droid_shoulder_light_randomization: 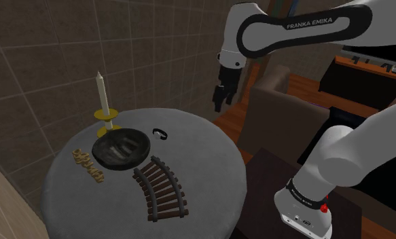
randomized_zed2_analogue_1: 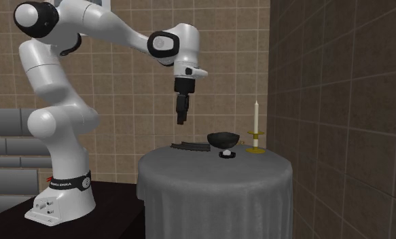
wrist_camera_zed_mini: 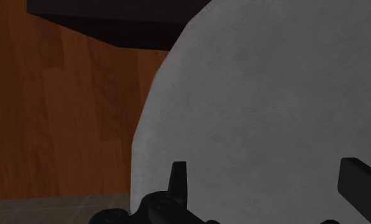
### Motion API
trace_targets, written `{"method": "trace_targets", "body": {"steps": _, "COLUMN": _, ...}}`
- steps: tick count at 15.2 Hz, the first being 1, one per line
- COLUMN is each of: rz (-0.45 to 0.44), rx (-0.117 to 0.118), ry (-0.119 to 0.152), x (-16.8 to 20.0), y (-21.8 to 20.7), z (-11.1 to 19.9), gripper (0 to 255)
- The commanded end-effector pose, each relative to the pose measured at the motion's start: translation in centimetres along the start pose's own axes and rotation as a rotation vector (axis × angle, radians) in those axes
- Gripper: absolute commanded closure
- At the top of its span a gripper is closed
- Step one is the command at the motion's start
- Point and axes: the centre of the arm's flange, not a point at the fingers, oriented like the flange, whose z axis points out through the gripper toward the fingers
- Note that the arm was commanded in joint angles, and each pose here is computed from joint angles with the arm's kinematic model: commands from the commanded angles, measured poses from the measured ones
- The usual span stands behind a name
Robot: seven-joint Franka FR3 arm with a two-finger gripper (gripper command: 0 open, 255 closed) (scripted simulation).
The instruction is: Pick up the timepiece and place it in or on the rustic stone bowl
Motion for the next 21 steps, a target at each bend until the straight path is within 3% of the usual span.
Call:
{"method": "trace_targets", "body": {"steps": 1, "rz": -0.002, "rx": 0.007, "ry": 0.008, "x": 1.9, "y": -1.4, "z": 0.8, "gripper": 0}}
{"method": "trace_targets", "body": {"steps": 19, "rz": -0.023, "rx": 0.060, "ry": 0.065, "x": 18.8, "y": -14.4, "z": 8.4, "gripper": 0}}
{"method": "trace_targets", "body": {"steps": 21, "rz": -0.023, "rx": 0.062, "ry": 0.067, "x": 19.4, "y": -14.9, "z": 9.2, "gripper": 0}}
